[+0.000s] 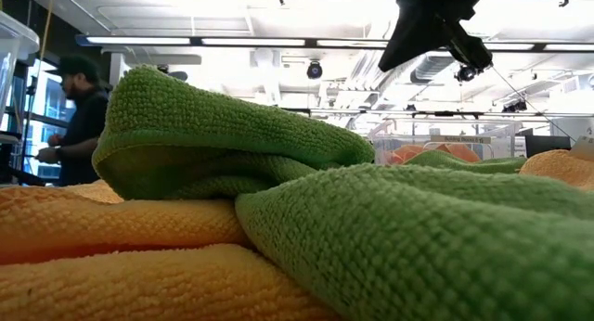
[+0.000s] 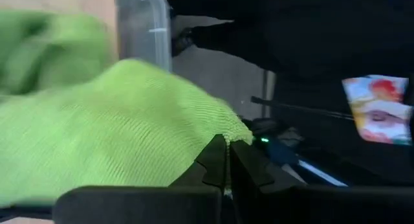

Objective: Sort microfiber towel by color & place in baskets
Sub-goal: Put the green microfiber cloth into the bottom transparent bin

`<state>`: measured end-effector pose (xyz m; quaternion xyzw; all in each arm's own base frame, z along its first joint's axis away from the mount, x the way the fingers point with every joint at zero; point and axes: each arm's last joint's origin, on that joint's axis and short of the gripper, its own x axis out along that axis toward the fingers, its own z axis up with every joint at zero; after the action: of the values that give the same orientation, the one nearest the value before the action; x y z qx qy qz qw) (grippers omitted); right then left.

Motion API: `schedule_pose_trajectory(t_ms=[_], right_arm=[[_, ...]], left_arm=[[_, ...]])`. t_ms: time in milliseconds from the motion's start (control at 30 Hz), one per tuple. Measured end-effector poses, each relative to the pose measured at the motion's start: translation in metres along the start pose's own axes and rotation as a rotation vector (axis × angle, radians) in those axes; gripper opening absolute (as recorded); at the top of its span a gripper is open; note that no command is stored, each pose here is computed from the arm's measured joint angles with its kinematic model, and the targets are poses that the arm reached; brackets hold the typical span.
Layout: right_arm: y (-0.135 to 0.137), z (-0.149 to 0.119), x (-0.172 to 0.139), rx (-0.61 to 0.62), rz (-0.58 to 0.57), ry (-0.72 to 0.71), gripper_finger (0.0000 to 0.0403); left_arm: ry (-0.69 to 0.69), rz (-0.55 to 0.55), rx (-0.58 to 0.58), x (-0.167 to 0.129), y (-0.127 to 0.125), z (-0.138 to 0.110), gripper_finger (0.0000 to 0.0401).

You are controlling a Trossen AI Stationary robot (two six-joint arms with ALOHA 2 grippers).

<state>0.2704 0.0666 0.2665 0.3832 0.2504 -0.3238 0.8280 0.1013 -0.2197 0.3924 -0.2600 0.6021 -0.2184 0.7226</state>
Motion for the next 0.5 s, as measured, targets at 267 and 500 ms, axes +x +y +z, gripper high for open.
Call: schedule_pose_trajectory(t_ms=[267,500], right_arm=[[0.0,0.0,0.0,0.002,0.001,-0.001,0.0],[0.004,0.002,0.0,0.023,0.036,-0.012,0.0]], left_arm=[[-0.031,0.396,-0.063,0.0,0.032,-0.002,0.0],[-0.235,0.625,-0.017,-0.008,0.052,0.014,0.0]])
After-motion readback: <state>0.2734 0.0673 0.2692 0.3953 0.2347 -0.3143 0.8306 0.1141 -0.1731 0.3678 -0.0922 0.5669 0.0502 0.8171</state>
